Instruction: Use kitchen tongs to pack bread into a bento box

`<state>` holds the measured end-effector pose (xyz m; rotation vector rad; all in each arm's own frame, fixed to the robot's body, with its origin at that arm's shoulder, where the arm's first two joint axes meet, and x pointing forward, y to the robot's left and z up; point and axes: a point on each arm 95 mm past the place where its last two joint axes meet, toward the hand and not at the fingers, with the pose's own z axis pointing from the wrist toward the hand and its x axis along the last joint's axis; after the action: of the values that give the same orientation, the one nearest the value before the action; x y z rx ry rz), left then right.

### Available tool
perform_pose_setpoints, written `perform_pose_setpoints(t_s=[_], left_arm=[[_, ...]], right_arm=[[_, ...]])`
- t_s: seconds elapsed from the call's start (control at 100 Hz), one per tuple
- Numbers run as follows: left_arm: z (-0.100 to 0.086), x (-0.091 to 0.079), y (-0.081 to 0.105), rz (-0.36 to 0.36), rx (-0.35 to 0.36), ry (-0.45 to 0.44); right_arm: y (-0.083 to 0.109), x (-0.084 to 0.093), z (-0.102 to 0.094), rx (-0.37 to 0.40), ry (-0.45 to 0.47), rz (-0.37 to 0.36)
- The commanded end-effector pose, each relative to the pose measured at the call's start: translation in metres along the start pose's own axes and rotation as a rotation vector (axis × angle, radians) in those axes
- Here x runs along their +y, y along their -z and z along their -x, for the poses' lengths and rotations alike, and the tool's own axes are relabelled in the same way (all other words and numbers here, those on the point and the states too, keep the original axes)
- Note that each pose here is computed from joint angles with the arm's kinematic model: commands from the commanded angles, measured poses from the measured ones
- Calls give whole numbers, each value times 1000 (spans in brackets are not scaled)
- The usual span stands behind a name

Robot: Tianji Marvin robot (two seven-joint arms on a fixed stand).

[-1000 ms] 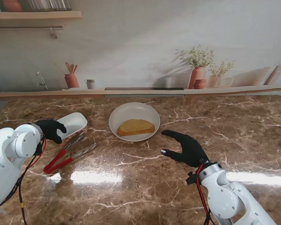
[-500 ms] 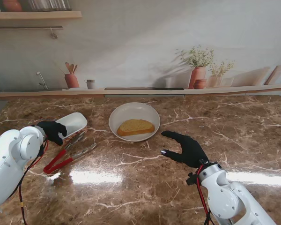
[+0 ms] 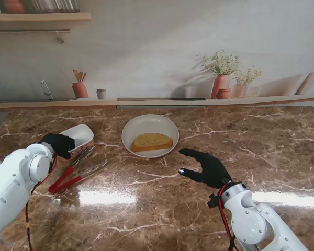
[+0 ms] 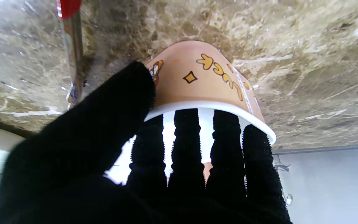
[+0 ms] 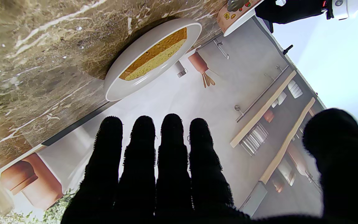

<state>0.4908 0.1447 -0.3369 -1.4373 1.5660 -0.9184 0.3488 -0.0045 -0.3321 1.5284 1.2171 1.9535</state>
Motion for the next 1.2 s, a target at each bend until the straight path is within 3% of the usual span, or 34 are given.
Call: perform_pose_setpoints(t_s=[0.0, 0.32, 0.62, 0.88, 1.02, 1.19], left_arm=[[-3, 2, -4, 0, -4, 6], [-4, 0, -6, -76, -37, 42], [-9, -39, 21, -238, -1, 35], [-48, -64, 64, -353, 113, 4], [-78, -55, 88, -415, 185, 3], [-109, -38, 117, -436, 280, 1]], right_arm=[[2, -5, 2, -15, -9, -22], [2, -5, 1, -16, -6, -23], [2, -5, 3, -16, -7, -1], [6, -3, 6, -17, -4, 23], [8, -2, 6, -19, -8, 40], [10, 1, 7, -22, -7, 62]])
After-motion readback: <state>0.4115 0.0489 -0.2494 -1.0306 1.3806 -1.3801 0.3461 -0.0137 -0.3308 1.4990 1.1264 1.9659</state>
